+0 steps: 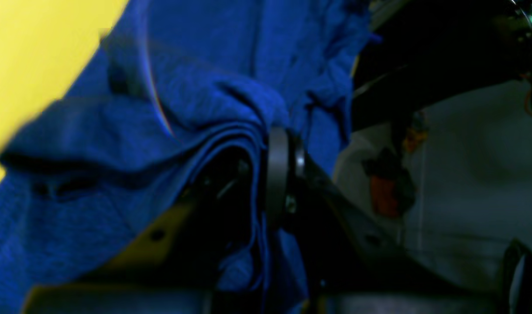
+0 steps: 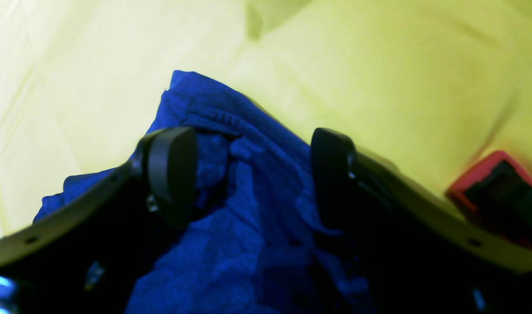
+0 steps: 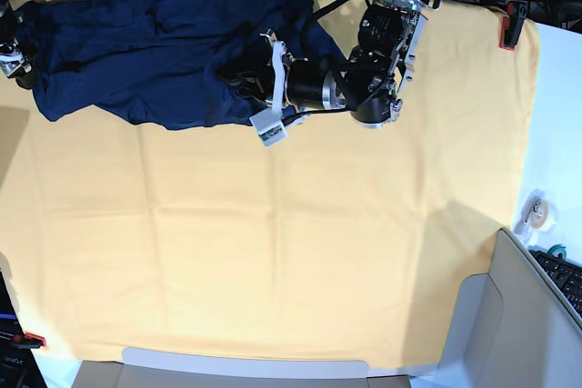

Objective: Fold the T-shirt properly
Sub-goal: 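Fold the held shirt end toward the right gripper with the left gripper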

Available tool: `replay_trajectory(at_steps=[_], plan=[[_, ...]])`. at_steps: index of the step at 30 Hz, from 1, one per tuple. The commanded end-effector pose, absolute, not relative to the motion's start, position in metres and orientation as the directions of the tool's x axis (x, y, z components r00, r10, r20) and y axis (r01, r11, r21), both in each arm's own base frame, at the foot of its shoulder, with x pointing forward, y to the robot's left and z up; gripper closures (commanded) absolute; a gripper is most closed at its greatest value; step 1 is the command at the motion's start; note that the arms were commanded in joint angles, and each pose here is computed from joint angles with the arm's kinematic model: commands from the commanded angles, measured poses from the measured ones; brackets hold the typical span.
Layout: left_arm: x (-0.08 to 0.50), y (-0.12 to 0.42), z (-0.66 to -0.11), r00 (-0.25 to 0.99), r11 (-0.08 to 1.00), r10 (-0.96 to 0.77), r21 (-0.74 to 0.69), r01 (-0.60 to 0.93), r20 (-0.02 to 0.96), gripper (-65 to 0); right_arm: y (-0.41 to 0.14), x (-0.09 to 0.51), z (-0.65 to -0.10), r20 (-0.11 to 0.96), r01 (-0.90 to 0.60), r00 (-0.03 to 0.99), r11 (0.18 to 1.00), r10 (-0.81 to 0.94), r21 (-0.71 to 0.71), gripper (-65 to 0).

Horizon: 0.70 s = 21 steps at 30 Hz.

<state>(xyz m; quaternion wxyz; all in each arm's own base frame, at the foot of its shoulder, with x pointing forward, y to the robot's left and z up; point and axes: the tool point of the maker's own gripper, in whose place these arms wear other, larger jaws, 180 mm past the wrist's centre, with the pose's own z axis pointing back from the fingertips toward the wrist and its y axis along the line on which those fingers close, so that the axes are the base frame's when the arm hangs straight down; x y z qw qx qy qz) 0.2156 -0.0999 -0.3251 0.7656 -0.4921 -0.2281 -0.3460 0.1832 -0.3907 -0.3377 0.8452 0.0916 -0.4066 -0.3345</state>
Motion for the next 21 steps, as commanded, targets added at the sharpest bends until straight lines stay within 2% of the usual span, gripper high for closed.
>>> replay_trajectory(at_steps=[1,21], plan=[[0.2204,-0.1037,-0.3115,0.636,0.252,-0.275,-0.584,0.772,0.721,0.0,-0.3947,0.1901,-0.3239,0.663,0.462,0.431,0.781,-0.612,0.420,-40.2],[0.2247,-0.1058,-0.3069,0.636,0.251,-0.237,-0.586,0.770,0.734,0.0,-0.3880,0.1867,-0.3314,0.645,0.471,0.427,0.765,-0.633,0.439,-40.2]])
